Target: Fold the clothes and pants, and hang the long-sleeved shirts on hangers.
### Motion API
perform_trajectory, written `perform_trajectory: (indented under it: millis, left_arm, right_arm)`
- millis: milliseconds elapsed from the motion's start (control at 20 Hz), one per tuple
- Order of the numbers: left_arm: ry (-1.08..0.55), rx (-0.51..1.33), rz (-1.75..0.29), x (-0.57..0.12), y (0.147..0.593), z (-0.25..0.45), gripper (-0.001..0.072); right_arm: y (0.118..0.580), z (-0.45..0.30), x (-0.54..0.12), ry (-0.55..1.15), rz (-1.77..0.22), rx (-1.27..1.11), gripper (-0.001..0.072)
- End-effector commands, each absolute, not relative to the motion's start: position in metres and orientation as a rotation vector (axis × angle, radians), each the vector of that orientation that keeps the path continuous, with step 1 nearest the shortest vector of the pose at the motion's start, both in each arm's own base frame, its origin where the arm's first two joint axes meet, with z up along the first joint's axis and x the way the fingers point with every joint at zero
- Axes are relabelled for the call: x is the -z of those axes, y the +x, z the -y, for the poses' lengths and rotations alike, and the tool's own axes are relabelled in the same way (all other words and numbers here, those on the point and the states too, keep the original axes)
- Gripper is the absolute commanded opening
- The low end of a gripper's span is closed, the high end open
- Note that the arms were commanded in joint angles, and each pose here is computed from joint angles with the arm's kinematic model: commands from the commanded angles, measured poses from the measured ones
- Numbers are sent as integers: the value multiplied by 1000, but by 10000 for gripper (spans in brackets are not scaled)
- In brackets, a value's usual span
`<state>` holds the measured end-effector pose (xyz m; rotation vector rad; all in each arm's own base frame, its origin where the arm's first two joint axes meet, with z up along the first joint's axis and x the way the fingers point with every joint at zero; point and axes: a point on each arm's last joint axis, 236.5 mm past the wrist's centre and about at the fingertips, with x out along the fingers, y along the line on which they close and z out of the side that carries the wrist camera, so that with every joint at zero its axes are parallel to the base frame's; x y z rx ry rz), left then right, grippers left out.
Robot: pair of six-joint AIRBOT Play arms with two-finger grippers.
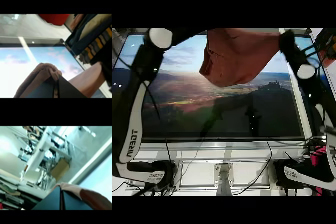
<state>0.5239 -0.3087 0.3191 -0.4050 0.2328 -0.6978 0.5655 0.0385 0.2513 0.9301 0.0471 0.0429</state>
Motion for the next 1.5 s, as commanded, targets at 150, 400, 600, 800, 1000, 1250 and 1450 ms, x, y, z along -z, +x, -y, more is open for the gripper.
perform_trajectory:
  millis: [150, 400, 600, 800, 1000, 1250, 1450]
  left_arm:
    - [-394, 735, -208, -301, 542, 314, 12]
    - [-269, 836, -484, -220, 527, 311, 12]
    - [-176, 830, -699, -144, 500, 297, 12]
    - [-193, 807, -856, -90, 448, 283, 12]
    - [-205, 786, -1008, -37, 363, 264, 12]
    - [-221, 796, -1140, 9, 253, 256, 12]
    - [-274, 802, -1171, 15, 195, 262, 12]
  right_arm:
    - [607, -18, -326, 767, -23, -147, 5]
    - [575, -52, -262, 597, -428, -255, 3]
    - [515, -83, -174, 462, -790, -308, 3]
    - [438, -88, -109, 512, -920, -261, 3]
    - [329, -100, -41, 578, -1102, -248, 4]
    - [225, -108, 0, 704, -1229, -169, 4]
    - [160, -105, -4, 708, -1324, -115, 4]
